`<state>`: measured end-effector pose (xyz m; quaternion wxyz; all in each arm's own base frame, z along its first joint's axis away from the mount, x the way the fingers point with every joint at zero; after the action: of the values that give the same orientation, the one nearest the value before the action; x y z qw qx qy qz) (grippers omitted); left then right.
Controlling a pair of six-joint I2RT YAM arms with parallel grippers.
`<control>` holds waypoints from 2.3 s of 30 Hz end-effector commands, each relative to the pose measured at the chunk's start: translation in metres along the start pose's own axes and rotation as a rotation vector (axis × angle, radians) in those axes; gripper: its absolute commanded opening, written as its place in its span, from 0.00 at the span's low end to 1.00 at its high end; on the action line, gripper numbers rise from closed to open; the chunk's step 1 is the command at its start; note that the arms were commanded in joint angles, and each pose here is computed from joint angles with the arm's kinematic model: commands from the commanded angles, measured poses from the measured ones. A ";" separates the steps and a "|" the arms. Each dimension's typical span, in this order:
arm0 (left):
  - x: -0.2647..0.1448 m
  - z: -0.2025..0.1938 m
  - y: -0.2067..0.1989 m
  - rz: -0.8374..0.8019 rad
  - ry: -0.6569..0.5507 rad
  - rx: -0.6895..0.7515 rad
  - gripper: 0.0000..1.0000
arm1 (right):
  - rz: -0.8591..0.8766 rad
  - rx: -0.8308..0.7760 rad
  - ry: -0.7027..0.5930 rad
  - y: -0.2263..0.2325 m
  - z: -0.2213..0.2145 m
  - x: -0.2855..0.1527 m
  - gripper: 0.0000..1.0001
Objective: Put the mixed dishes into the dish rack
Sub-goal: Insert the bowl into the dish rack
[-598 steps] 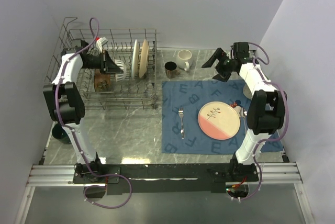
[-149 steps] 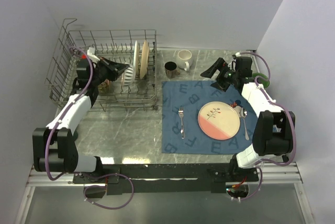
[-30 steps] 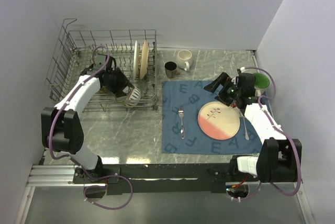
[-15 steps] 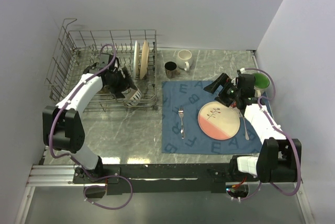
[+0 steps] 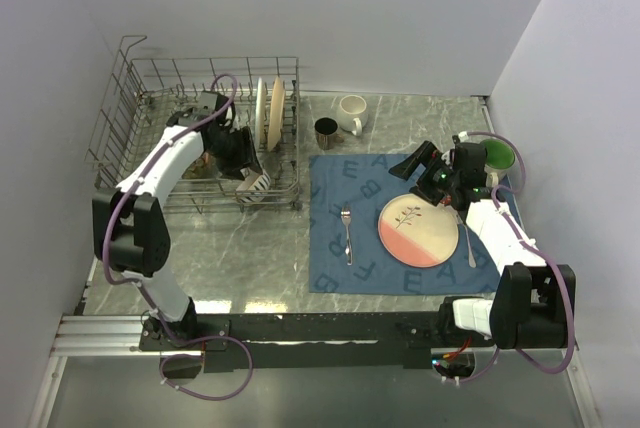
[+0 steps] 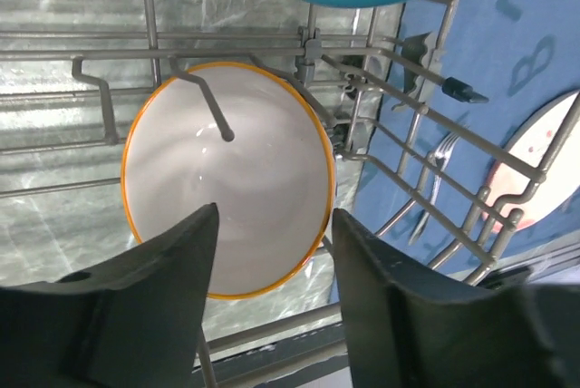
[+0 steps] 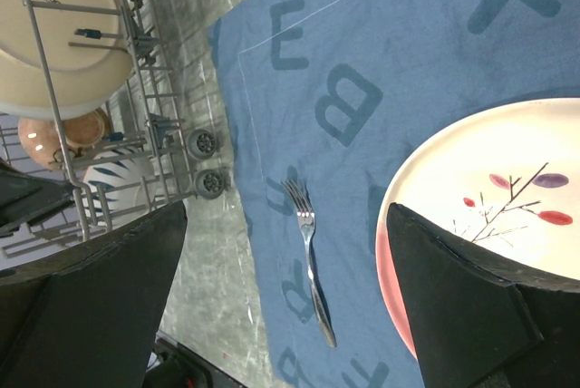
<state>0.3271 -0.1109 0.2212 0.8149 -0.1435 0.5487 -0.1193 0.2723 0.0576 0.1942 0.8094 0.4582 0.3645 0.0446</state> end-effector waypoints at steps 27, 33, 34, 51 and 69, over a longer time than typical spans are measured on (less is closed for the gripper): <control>0.019 -0.023 -0.020 0.102 0.160 0.214 0.31 | 0.017 -0.024 -0.030 0.002 0.000 -0.001 1.00; 0.017 -0.021 -0.026 0.042 0.156 0.189 0.01 | 0.014 -0.024 -0.029 0.001 -0.001 -0.002 1.00; 0.017 -0.020 -0.026 0.025 0.146 0.176 0.01 | 0.012 -0.025 -0.030 0.000 -0.001 -0.002 1.00; -0.046 -0.016 0.014 -0.530 -0.198 -0.224 0.01 | 0.003 -0.024 -0.028 -0.002 -0.002 -0.002 1.00; -0.031 -0.034 0.029 -0.562 -0.186 -0.477 0.01 | 0.005 -0.024 -0.022 -0.001 -0.001 0.000 1.00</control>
<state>0.2893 -0.0749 0.2140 0.7689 -0.4507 0.4106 -0.1928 0.2655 0.0571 0.1837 0.8070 0.4564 0.3734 0.0330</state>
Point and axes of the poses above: each gripper's point midway between its finger pads, its own x axis out along the fingers, its own y axis along the line the jaws close on, z = x × y, the point moved 9 cm from there along -x, back along the fingers, and after that the axes turned 9 degrees about x, right-handed, at the moved point
